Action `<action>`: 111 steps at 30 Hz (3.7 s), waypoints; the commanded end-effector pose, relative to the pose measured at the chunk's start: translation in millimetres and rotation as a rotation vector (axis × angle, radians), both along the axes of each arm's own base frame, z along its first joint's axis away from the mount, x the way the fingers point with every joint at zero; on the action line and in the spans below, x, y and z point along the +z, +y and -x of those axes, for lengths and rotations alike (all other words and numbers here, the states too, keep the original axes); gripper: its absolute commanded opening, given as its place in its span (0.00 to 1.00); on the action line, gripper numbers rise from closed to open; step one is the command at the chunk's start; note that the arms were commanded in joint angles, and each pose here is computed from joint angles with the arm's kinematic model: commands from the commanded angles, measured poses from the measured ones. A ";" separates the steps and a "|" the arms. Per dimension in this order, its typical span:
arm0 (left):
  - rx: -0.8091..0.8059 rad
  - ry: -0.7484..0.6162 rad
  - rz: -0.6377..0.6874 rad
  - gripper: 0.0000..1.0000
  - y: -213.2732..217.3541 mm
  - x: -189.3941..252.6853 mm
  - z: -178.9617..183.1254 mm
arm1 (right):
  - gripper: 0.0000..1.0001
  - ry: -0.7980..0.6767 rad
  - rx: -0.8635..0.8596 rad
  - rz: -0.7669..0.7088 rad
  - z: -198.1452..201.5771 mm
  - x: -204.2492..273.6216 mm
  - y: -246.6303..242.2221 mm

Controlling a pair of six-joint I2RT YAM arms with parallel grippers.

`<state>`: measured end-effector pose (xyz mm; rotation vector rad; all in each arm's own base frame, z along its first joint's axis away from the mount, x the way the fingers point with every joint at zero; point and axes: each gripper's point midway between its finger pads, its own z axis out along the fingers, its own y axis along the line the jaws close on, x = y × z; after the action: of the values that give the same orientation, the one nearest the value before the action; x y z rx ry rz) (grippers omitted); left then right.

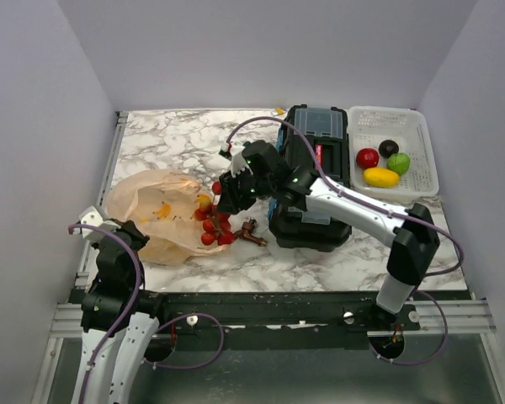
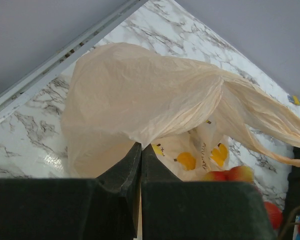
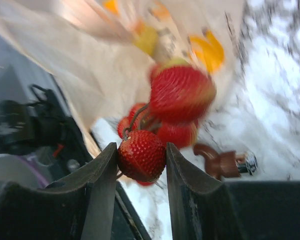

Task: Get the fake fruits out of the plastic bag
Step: Take out the fake fruit from the plastic bag, then place the fake fruit in the bin, then adjust the plastic bag at the center of the board.

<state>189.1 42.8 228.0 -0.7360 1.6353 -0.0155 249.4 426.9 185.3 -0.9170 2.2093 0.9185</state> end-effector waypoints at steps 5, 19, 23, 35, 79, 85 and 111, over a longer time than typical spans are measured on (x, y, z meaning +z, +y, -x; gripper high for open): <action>-0.222 0.129 -0.038 0.00 -36.4 -16.5 -24.5 | 0.01 -0.178 0.064 -0.413 14.7 148.3 16.2; -0.382 0.207 -0.099 0.00 -58.2 -34.4 -36.0 | 0.01 -0.474 -0.460 -0.372 -51.2 210.9 -64.9; -0.407 0.248 -0.091 0.00 -63.2 -40.6 -38.9 | 0.01 -0.565 -0.705 -0.272 -75.3 220.6 -111.8; -0.420 0.253 -0.089 0.00 -65.7 -42.5 -41.1 | 0.01 -0.732 -1.164 -0.152 -119.0 258.7 -235.7; -0.447 0.259 -0.090 0.00 -71.7 -44.2 -40.3 | 0.29 -0.080 -1.777 0.268 -214.8 -60.2 -507.3; -0.453 0.261 -0.090 0.00 -73.0 -44.4 -40.4 | 0.49 -0.054 -1.699 0.273 -221.7 -59.5 -498.0; -0.435 0.266 -0.094 0.00 -70.1 -44.9 -39.8 | 0.88 -0.458 -0.756 -0.211 -123.5 133.3 -146.9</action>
<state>228.5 -26.1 182.2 -0.3170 2.0184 -0.1533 409.9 213.8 300.0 0.0841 1.8580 0.3917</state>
